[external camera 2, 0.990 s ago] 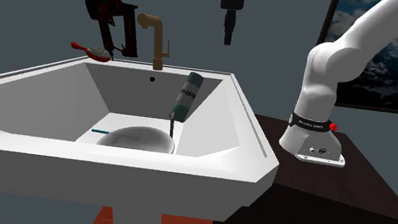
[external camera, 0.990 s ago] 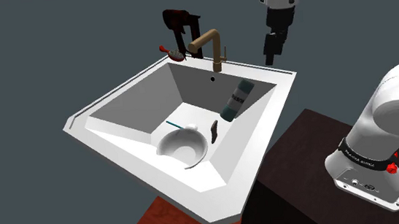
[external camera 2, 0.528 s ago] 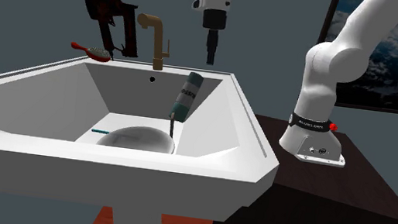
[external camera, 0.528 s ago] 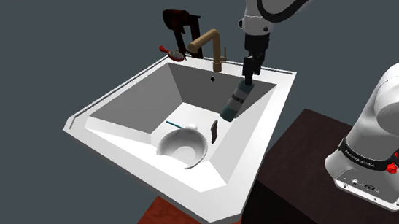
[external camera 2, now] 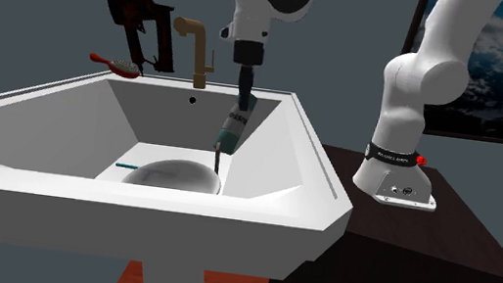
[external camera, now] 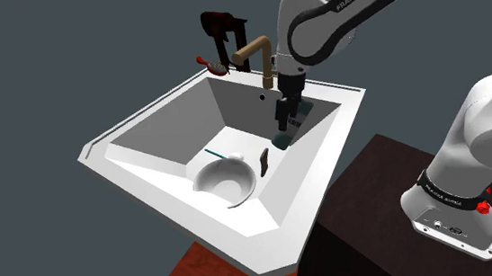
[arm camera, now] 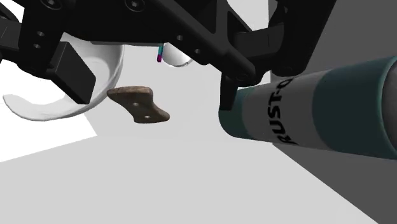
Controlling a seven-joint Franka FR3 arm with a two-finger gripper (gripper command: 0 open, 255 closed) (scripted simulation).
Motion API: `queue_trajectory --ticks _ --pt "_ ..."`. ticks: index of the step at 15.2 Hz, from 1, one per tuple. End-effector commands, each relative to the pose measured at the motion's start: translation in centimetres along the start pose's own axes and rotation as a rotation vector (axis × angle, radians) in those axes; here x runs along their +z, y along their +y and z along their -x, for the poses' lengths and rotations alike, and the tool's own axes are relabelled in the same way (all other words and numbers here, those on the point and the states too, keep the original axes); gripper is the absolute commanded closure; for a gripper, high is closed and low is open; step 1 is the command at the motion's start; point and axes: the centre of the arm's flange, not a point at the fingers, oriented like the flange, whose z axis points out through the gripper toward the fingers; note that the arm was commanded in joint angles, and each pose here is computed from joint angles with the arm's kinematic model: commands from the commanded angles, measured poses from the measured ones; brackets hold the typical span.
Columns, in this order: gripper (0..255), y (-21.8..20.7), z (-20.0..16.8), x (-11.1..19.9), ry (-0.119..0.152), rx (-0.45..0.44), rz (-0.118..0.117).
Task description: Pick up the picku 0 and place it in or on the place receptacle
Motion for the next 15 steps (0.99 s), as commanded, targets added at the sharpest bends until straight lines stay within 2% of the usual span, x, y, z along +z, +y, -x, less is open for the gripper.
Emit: queue_trajectory --ticks 1,8,15 --pt "0 -0.9 -1.3 2.1 0.004 -0.016 -0.018" --pt "0 -4.5 -5.6 8.2 0.011 -0.069 -0.076" --pt "0 -4.8 -5.6 11.9 0.011 -0.069 -0.076"
